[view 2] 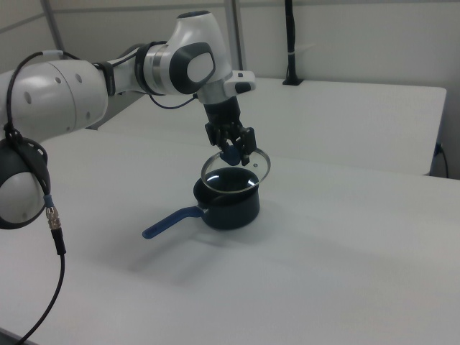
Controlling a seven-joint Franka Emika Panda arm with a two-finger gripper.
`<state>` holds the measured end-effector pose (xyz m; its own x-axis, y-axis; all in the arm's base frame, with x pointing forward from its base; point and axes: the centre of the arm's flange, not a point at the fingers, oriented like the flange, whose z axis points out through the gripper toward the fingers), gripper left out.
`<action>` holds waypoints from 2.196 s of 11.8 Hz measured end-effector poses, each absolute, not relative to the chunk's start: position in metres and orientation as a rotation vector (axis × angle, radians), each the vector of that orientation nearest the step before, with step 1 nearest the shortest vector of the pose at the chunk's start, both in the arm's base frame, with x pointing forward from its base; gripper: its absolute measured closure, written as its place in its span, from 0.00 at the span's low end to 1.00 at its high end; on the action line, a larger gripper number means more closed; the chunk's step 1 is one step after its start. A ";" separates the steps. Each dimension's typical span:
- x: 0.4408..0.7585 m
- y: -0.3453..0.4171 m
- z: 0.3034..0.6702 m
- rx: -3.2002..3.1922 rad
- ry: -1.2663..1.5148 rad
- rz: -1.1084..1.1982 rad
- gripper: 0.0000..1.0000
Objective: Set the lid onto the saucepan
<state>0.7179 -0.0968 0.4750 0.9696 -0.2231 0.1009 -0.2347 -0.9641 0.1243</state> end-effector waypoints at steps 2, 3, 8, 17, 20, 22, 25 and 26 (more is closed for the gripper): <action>0.725 -0.088 0.466 2.965 -0.334 0.149 0.48; 0.728 -0.084 0.461 2.963 -0.323 0.151 0.48; 0.735 -0.058 0.429 2.943 -0.322 0.096 0.48; 0.737 -0.038 0.404 2.913 -0.380 0.105 0.45; 0.737 -0.040 0.404 2.907 -0.412 0.115 0.01; 0.736 -0.044 0.424 2.901 -0.461 0.162 0.00; 0.704 -0.070 0.512 2.873 -0.610 0.192 0.00; 0.683 -0.076 0.549 2.869 -0.643 0.189 0.00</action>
<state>0.6830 -0.0755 0.5486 0.8975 -0.4087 0.1660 -0.4336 -0.8865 0.1614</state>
